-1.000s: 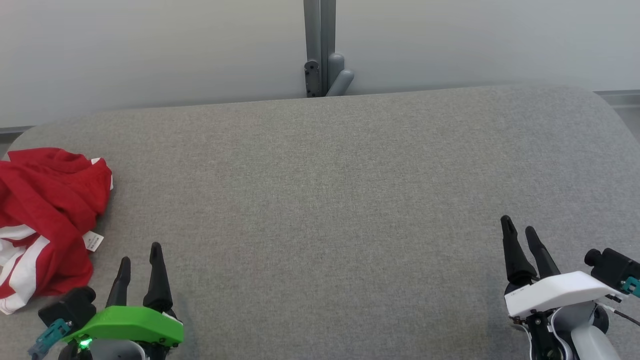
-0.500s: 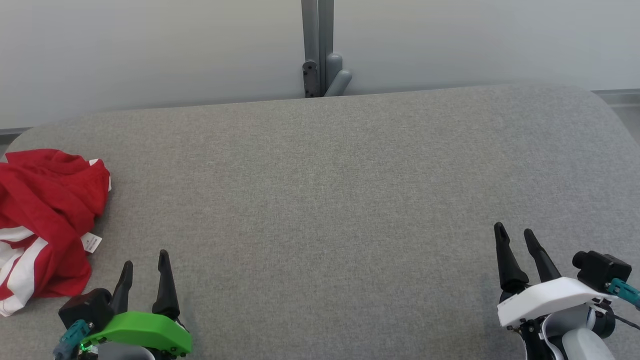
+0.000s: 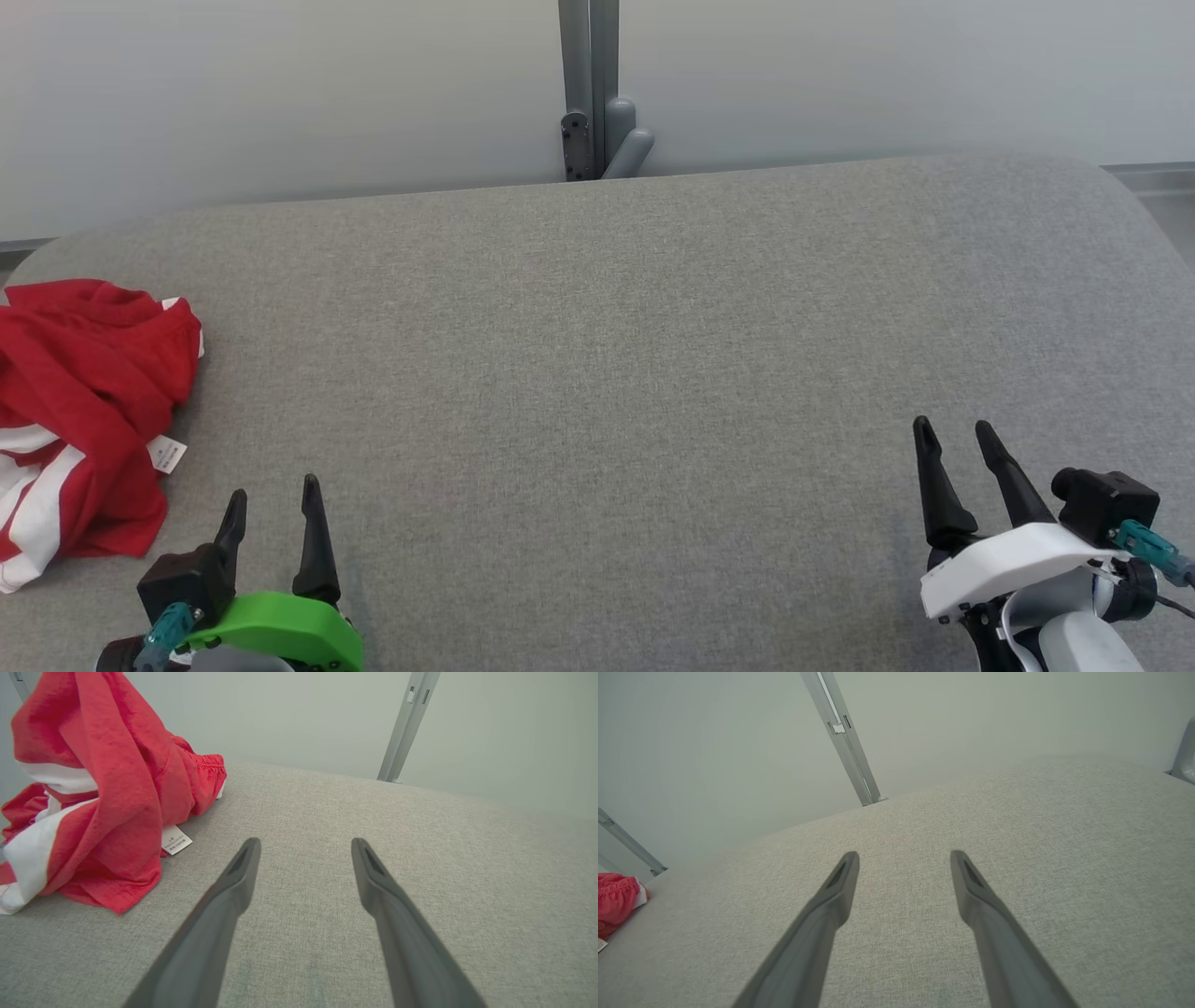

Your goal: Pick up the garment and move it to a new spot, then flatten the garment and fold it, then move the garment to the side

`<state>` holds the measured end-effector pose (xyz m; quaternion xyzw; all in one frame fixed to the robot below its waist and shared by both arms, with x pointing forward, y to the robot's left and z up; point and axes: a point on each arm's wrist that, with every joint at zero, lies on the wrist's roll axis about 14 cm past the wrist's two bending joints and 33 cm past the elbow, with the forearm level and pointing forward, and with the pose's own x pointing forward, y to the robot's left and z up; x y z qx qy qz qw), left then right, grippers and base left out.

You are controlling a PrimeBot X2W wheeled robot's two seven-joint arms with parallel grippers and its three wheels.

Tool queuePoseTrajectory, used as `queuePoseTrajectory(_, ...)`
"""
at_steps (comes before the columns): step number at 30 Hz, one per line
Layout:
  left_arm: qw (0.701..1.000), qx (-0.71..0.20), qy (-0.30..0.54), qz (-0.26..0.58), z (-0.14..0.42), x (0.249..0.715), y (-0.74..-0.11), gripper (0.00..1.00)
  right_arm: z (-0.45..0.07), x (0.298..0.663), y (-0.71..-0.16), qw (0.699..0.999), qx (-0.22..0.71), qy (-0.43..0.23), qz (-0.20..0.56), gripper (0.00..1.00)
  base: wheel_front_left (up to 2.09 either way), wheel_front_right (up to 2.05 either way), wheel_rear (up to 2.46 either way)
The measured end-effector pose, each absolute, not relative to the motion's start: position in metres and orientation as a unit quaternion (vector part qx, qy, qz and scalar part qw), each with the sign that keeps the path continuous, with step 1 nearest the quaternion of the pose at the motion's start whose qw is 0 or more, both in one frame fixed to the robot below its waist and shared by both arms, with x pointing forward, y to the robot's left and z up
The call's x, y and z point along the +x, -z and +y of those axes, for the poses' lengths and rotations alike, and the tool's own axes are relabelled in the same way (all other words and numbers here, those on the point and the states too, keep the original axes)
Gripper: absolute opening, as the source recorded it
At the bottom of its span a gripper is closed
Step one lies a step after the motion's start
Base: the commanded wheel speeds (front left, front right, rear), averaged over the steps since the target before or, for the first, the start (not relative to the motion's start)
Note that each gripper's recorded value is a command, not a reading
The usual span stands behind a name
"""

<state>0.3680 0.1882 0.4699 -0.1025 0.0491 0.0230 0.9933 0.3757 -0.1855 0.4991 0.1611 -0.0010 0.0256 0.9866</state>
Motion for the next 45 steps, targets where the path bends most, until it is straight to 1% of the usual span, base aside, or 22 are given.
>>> queuePoseTrajectory(21,0.999,-0.011,-0.011,0.033,0.187,0.364,-0.471,1.00,-0.182,0.373,-0.501,0.997,0.069,-0.042,-0.013,1.00,0.00,0.00,0.00)
queuePoseTrajectory(37,0.999,0.044,-0.002,0.025,0.186,0.364,-0.470,1.00,-0.180,0.371,-0.495,0.999,0.014,-0.049,-0.013,1.00,0.00,0.00,0.00)
queuePoseTrajectory(41,0.999,0.047,-0.011,0.025,0.190,0.361,-0.469,1.00,-0.175,0.374,-0.495,0.998,0.007,-0.059,-0.014,1.00,0.00,0.00,0.00)
queuePoseTrajectory(45,0.998,0.044,-0.034,0.029,0.204,0.356,-0.467,1.00,-0.160,0.379,-0.493,0.996,0.007,-0.084,-0.011,1.00,0.00,0.00,0.00)
